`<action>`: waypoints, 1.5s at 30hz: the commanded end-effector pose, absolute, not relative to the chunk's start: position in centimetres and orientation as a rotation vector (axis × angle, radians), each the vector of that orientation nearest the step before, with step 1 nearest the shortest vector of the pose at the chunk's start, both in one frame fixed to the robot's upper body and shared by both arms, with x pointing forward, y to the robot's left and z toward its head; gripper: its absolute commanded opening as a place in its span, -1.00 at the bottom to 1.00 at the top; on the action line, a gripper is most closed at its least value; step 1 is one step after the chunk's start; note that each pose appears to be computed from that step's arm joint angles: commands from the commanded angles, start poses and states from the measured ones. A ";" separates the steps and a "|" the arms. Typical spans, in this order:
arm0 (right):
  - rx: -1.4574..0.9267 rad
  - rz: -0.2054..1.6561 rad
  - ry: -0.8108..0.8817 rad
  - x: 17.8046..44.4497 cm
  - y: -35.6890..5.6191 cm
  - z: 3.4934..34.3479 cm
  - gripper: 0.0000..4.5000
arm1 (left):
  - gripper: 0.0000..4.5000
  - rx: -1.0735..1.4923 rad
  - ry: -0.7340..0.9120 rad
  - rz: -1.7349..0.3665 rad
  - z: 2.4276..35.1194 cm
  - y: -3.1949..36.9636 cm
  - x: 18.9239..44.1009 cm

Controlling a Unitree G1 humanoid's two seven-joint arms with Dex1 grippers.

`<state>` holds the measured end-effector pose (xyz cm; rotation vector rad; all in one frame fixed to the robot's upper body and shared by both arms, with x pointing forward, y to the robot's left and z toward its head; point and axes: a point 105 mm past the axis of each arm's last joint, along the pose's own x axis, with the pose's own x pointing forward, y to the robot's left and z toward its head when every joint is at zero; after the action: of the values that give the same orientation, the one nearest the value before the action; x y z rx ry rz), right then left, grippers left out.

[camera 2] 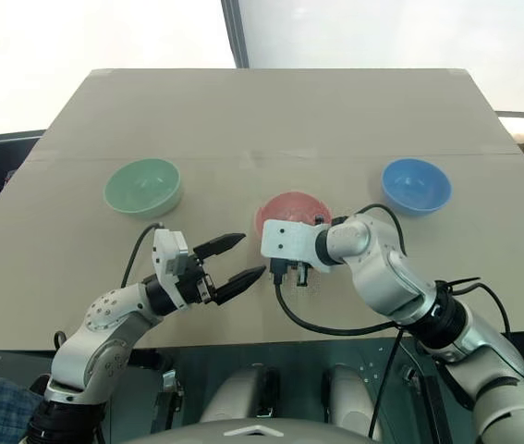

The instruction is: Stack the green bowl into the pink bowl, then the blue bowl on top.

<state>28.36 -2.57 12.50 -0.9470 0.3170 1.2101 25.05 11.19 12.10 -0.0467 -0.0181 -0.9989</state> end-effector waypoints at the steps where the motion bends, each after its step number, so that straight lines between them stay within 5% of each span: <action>1: -0.967 1.216 0.261 28.3 -2.5 13.8 0.02 | 1.00 -0.040 -0.043 -1.020 12.7 10.9 24.9; 6: -0.884 1.267 0.272 27.6 -2.8 14.4 0.90 | 1.00 -0.043 -0.044 -1.020 12.7 10.8 24.9; 11: -0.594 1.167 0.205 28.9 -4.5 18.0 0.90 | 1.00 -0.037 -0.048 -1.006 12.9 11.1 25.1; 20: -0.173 1.106 0.139 26.3 -11.9 20.6 0.90 | 1.00 0.001 -0.013 -0.894 12.7 12.9 26.1; 30: -0.138 1.069 -0.014 24.2 -15.0 22.7 0.90 | 1.00 0.270 0.069 -0.549 11.7 19.6 32.1; 40: -0.187 1.091 -0.114 23.7 -14.5 24.2 0.90 | 1.00 0.610 0.130 -0.477 11.3 22.0 34.0; 45: -0.189 1.095 -0.100 23.8 -14.4 23.7 0.90 | 1.00 0.658 0.030 -0.426 13.7 21.7 35.0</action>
<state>24.12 -14.53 23.01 -0.1617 -0.0619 1.0869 34.61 21.80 11.68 0.6227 0.1124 -0.4531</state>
